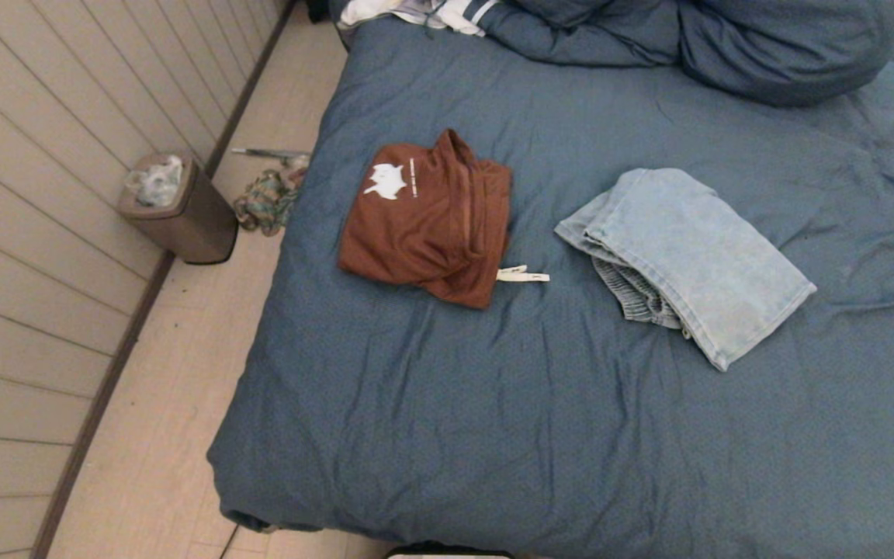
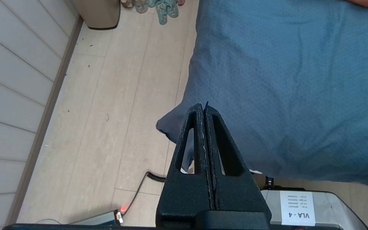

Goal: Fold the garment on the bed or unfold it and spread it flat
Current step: Unford the brown shorts

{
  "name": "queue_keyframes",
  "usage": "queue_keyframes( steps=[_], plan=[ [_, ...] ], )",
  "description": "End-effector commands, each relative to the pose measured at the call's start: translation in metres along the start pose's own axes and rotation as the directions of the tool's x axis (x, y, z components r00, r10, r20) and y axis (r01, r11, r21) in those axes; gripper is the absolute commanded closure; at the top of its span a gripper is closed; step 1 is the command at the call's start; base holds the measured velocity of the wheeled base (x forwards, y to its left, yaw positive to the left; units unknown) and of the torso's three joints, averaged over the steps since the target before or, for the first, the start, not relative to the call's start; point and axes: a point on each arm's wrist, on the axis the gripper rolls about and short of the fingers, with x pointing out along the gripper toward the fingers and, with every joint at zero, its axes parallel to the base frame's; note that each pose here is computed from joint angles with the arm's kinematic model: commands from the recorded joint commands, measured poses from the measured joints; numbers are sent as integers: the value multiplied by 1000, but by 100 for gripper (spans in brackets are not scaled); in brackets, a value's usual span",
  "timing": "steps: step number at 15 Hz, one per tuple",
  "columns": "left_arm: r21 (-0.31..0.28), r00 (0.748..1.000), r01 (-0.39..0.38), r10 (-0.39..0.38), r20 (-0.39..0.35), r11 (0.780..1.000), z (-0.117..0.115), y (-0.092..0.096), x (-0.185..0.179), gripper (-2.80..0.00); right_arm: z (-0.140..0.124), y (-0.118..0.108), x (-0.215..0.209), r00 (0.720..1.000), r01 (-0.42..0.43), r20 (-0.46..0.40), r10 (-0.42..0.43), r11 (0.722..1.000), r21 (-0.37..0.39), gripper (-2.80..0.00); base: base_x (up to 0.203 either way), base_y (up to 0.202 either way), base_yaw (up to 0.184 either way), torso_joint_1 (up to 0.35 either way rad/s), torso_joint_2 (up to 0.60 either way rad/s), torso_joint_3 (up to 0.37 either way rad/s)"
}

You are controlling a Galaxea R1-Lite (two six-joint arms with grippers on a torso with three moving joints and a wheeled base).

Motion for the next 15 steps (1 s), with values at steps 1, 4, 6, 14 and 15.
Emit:
queue_keyframes(
  steps=[1,4,6,14,15],
  plan=[
    [0,1000,-1,1,-3,1000,-1,0,0,0,-1,0,0,1000,-1,4,1,1000,-2,0,0,0,0,0,0,0],
    [0,1000,1,-1,-3,1000,-1,0,0,0,0,0,-1,1000,-5,13,5,1000,-8,0,0,0,0,0,0,0],
    [0,1000,-1,1,-3,1000,-1,0,0,0,-1,0,-1,1000,-4,9,4,1000,-3,0,0,0,0,0,0,0],
    [0,1000,0,0,-3,1000,-1,0,0,0,-1,0,-1,1000,-13,9,13,1000,3,0,0,0,0,0,0,0],
    [0,1000,0,0,-2,1000,-1,0,0,0,-1,0,-1,1000,-13,9,13,1000,2,0,0,0,0,0,0,0]
  ],
)
